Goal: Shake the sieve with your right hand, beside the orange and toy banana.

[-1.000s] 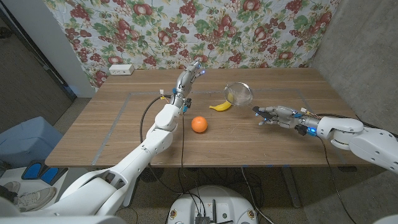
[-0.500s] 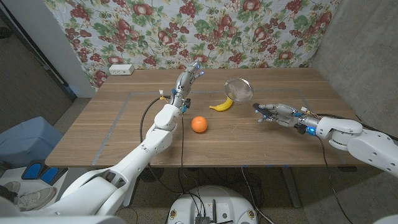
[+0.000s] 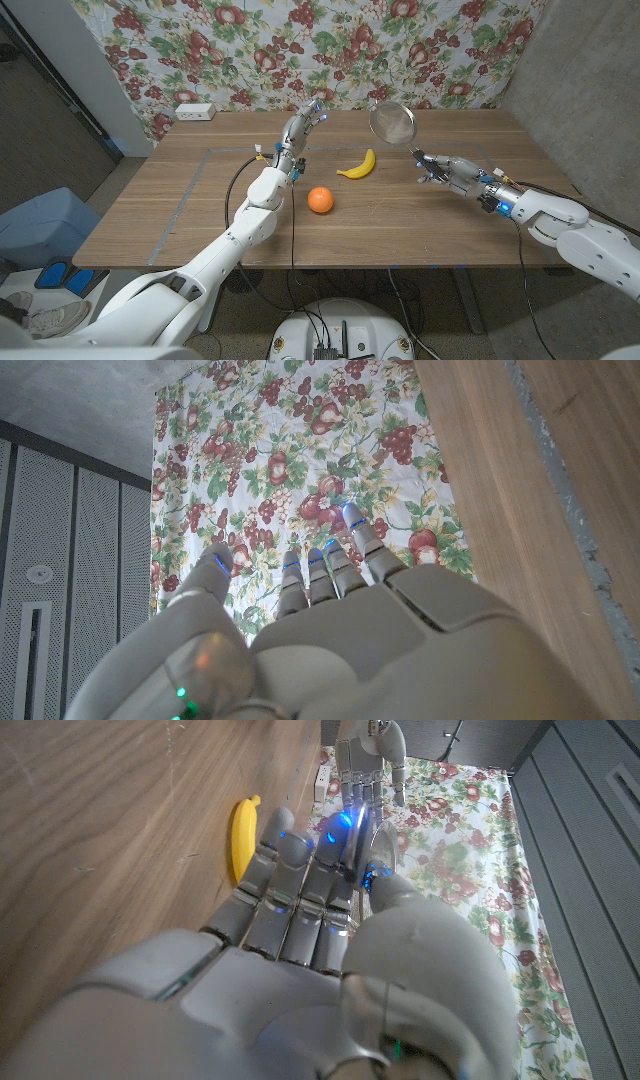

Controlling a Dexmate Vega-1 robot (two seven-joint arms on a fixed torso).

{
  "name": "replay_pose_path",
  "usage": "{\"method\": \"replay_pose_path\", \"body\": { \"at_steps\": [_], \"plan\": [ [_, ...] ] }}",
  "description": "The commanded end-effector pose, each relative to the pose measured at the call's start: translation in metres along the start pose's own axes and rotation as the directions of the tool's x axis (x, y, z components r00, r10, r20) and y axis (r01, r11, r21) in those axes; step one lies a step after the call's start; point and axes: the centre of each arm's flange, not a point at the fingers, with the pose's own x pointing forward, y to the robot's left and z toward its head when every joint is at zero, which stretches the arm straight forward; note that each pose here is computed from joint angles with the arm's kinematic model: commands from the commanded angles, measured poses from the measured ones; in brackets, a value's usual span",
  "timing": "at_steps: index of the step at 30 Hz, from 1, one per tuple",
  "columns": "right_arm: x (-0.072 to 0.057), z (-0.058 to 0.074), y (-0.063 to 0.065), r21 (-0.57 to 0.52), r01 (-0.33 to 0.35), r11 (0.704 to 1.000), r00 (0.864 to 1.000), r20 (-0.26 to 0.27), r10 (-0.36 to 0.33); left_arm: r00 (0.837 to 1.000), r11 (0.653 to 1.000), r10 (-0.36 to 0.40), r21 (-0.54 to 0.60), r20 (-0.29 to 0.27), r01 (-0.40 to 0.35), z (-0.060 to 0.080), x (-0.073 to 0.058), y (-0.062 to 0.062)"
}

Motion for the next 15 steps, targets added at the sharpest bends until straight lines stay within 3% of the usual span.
{"method": "replay_pose_path", "body": {
  "at_steps": [1, 9, 15],
  "plan": [
    [-0.0089, 0.0095, 0.0004, 0.003, -0.007, 1.0, 0.994, 0.109, 0.007, 1.0, 1.0, 0.004, -0.004, 0.01, -0.004, 0.0018, -0.0018, 0.0029],
    [-0.0061, 0.0103, 0.0021, 0.005, -0.02, 1.0, 0.994, 0.106, 0.019, 1.0, 1.0, 0.007, -0.003, 0.012, -0.007, 0.0026, -0.0031, 0.0049],
    [-0.0023, 0.0098, 0.0032, -0.002, -0.026, 1.0, 0.997, 0.071, 0.026, 1.0, 1.0, 0.008, -0.002, 0.013, -0.008, 0.003, -0.0035, 0.0054]
  ]
}}
